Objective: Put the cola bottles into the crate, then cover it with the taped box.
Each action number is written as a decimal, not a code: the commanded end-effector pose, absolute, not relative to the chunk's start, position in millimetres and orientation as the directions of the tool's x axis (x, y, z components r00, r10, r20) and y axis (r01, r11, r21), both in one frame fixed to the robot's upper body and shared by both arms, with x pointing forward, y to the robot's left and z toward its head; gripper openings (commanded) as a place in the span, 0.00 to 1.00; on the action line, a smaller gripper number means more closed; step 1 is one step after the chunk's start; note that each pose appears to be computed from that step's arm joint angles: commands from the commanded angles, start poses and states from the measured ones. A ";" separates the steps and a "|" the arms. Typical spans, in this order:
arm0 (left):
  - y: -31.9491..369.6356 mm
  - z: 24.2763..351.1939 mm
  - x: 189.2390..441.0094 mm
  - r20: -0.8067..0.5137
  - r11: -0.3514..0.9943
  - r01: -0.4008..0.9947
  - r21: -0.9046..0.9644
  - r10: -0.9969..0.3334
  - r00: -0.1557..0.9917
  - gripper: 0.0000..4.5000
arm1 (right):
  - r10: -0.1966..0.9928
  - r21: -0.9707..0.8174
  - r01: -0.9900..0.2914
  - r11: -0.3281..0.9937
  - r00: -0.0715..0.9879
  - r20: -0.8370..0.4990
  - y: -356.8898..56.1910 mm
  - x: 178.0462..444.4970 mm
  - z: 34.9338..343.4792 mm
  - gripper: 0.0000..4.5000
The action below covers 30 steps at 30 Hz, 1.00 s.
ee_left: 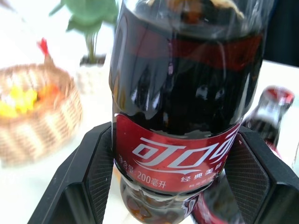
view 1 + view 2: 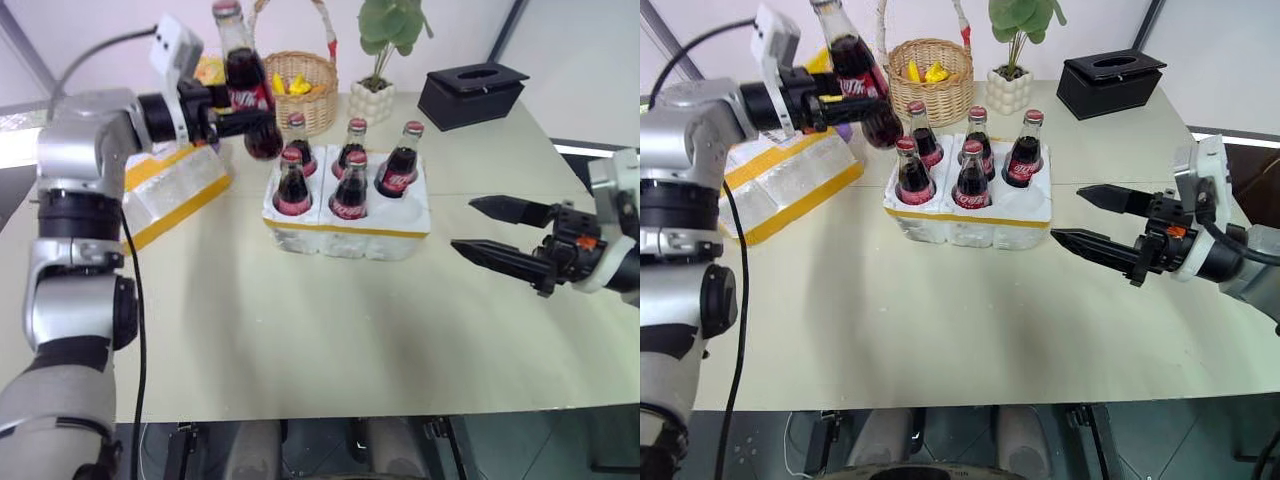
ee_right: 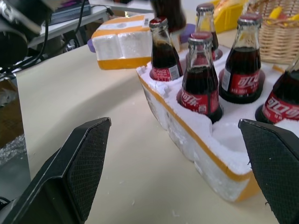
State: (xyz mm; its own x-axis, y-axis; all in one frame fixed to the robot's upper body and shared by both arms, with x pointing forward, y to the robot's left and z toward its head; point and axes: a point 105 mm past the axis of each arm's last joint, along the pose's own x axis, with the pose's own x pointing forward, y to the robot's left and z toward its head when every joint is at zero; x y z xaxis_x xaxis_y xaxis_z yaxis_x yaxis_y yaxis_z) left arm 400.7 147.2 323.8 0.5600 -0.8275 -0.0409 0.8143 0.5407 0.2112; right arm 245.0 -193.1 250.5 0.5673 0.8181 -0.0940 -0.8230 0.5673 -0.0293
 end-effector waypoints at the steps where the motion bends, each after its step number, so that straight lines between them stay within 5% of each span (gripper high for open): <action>1: 136.2 372.3 385.4 0.062 0.476 0.837 0.268 -0.876 0.478 0.62 | 0.816 -0.077 -0.817 0.571 0.575 -0.060 -193.2 239.2 261.6 1.00; 16: 51.0 407.6 326.6 0.054 0.136 0.961 0.241 -0.990 0.127 0.62 | 0.803 -0.086 -0.805 0.587 0.593 -0.063 -194.9 236.4 259.8 1.00; 24: -5.7 401.5 321.8 0.027 0.176 0.964 0.201 -0.984 0.174 0.62 | 0.801 -0.079 -0.802 0.593 0.597 -0.044 -191.7 236.7 256.9 1.00; 30: -22.3 383.9 337.9 -0.075 0.306 0.934 0.185 -0.943 0.324 0.62 | 0.798 -0.070 -0.798 0.598 0.601 -0.036 -191.3 235.6 254.2 1.00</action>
State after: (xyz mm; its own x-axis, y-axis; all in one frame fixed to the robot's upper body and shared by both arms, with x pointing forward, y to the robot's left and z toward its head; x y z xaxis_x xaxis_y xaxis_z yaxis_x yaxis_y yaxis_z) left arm 345.0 -19.6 365.6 0.2993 -0.9490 -0.0990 0.9514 0.2890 0.1062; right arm 240.2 -193.4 244.0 0.6029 0.7943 -0.0750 -0.7974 0.6030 -0.0230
